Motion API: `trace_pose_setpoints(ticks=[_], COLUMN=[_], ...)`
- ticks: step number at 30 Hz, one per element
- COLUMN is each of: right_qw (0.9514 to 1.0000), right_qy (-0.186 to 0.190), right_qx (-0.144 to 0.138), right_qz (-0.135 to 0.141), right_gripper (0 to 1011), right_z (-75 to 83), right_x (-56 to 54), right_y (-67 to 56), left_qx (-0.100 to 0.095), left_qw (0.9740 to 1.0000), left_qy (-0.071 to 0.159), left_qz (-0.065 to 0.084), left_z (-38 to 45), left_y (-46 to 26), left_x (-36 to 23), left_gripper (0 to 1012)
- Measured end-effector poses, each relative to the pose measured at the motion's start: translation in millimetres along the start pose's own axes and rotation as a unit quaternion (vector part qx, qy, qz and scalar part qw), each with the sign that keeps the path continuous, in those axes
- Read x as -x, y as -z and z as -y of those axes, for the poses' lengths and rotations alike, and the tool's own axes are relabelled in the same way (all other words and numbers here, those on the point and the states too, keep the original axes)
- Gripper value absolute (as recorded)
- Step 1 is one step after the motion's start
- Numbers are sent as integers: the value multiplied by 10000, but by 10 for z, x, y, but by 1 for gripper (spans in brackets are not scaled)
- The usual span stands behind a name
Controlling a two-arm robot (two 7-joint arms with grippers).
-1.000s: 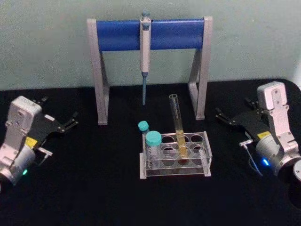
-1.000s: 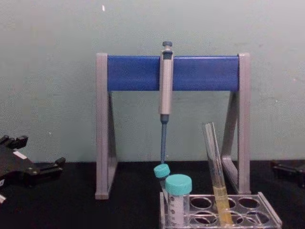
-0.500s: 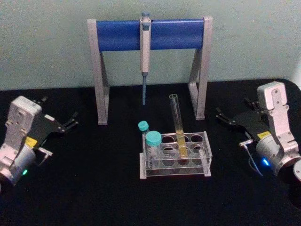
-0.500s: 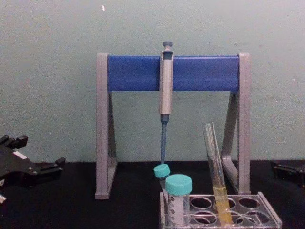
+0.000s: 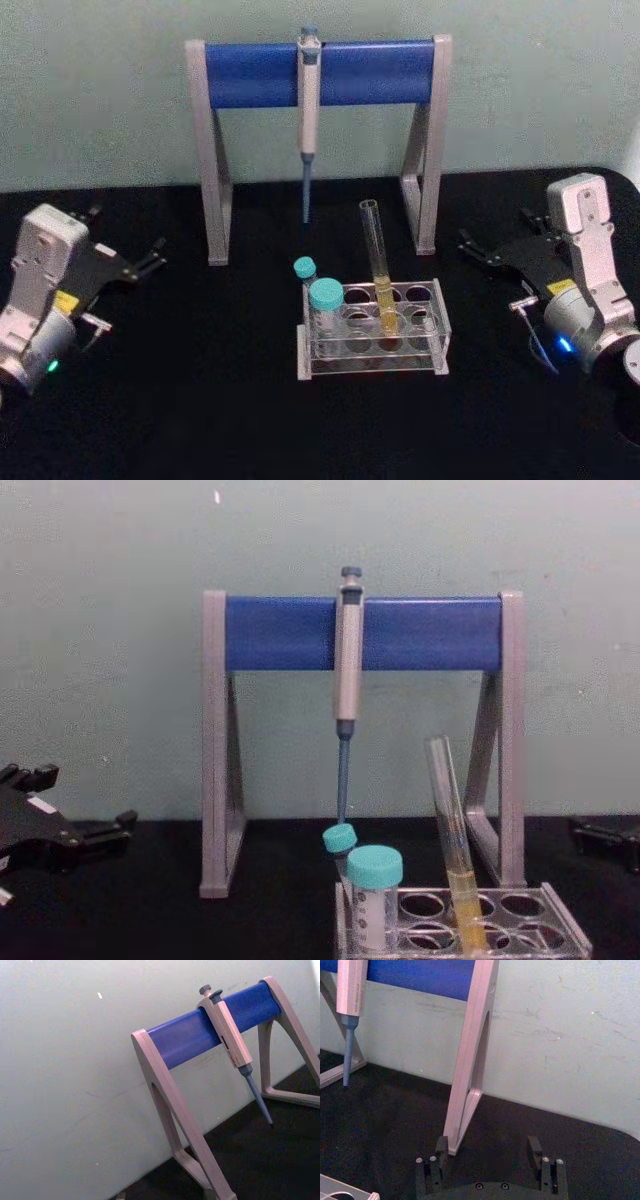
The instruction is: Pick up the test tube from the test tube rack, shake it, then place it back into the test tube rack.
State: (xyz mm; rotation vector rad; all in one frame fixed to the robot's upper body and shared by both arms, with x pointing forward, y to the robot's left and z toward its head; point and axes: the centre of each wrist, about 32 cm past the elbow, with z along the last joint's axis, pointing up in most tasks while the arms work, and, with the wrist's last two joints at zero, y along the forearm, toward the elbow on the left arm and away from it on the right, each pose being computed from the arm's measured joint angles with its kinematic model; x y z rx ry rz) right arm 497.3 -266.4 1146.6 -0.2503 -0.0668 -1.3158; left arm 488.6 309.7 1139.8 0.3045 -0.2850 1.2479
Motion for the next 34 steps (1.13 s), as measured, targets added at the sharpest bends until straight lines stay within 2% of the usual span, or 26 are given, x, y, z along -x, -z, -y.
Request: trace_pose_setpoints(ticks=[34], right_qw=[10000], right_qy=[0], right_qx=[1], right_qz=[0], right_gripper=[1000], right_z=[0], right_x=[0], right_y=[0], left_qx=[0], left_qw=[10000], left_qy=[0], left_qz=[0], left_z=[0], left_y=[0], left_x=[0], left_gripper=[1002])
